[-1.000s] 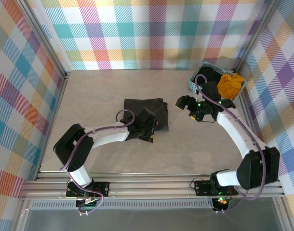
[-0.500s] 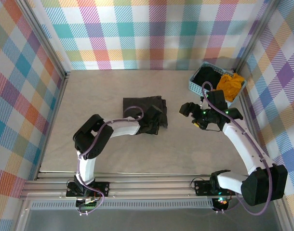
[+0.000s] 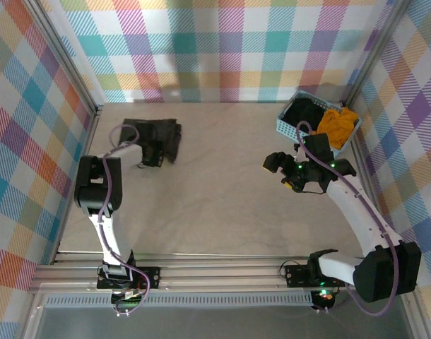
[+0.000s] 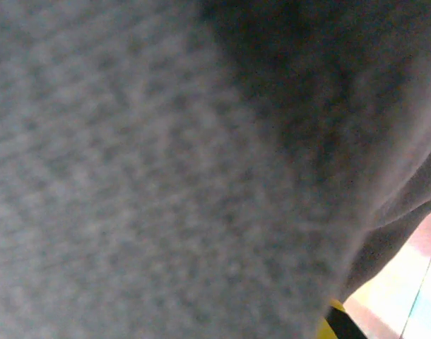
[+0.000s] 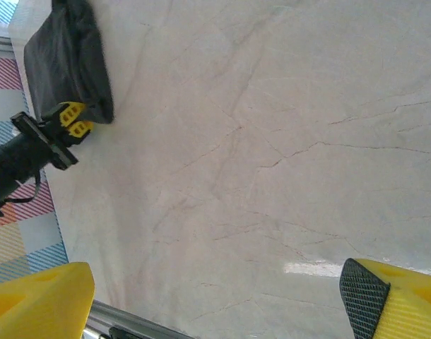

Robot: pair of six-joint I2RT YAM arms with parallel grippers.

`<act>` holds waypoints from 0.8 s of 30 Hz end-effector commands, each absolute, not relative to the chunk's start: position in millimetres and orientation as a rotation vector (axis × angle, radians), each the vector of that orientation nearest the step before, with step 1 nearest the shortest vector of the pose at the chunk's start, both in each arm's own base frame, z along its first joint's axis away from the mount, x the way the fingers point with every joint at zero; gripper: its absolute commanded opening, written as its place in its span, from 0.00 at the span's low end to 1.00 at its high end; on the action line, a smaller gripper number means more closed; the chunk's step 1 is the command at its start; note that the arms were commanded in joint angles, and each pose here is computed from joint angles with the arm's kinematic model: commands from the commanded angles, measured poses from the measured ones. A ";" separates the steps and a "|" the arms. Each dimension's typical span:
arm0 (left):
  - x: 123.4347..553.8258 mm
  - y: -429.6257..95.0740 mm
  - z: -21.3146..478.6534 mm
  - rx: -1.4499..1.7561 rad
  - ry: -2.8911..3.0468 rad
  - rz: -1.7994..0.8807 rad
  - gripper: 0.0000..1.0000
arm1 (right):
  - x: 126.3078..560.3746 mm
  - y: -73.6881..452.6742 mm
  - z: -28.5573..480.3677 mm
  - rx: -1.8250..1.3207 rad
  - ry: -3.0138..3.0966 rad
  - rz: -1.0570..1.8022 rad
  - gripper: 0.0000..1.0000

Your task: Fold and stack the t-shirts

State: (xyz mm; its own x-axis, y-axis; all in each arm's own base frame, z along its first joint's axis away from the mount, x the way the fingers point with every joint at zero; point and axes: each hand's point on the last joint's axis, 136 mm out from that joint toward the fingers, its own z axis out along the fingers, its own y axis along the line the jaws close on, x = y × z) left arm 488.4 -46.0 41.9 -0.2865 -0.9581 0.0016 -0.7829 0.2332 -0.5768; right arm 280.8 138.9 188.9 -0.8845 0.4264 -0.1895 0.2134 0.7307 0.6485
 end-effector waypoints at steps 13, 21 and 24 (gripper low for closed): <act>555.5 19.3 52.2 -1.317 2.323 -0.565 0.17 | 284.2 137.5 186.7 0.493 2.636 0.912 1.00; 495.5 15.2 145.7 -1.183 2.195 -0.540 1.00 | 290.4 105.6 190.5 0.505 2.575 0.669 1.00; 463.1 13.3 176.8 -1.162 2.126 -0.564 1.00 | 296.2 92.7 198.3 0.444 2.540 0.552 1.00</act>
State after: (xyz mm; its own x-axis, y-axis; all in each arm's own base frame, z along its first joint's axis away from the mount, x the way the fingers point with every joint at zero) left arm 479.2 10.6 130.4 -0.4436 -0.8628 -0.2423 -0.6420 0.4946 -0.5859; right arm 288.6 111.6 179.7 -0.8554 0.4380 -0.2765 0.2410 0.8090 0.5362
